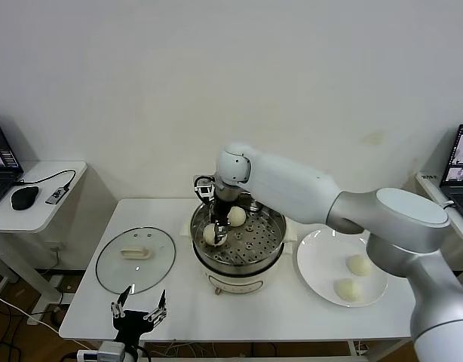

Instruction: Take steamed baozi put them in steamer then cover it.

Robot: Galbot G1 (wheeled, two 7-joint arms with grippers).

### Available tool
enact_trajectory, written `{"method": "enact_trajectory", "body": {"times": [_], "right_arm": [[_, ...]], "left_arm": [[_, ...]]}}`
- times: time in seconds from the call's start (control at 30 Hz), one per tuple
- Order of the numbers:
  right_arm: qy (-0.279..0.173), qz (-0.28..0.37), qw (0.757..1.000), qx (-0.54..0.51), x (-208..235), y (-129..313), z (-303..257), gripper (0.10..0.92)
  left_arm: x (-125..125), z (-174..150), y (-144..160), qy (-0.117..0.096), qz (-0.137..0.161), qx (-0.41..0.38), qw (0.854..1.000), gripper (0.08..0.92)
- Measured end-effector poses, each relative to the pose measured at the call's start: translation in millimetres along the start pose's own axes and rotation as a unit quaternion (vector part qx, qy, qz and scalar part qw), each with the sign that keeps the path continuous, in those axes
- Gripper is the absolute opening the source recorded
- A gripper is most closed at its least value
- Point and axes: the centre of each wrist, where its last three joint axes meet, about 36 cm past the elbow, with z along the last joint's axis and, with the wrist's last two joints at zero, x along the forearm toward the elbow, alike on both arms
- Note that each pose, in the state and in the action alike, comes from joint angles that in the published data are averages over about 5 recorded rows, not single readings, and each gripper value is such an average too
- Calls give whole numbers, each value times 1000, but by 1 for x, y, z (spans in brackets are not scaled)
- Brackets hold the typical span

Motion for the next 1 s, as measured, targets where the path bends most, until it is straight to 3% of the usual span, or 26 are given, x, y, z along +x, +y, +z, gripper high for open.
{"method": "enact_trajectory", "body": {"times": [0.13, 0.53, 1.0], "right_arm": [[-2, 2, 1000, -2, 0, 0, 1, 812], [-10, 13, 1000, 6, 38, 1, 23, 823], [25, 32, 999, 10, 125, 35, 126, 823]], "left_arm": [[-1, 1, 0, 1, 0, 0, 1000, 823], [0, 1, 0, 1, 2, -1, 1000, 823], [-1, 1, 2, 6, 7, -5, 1000, 823]]}}
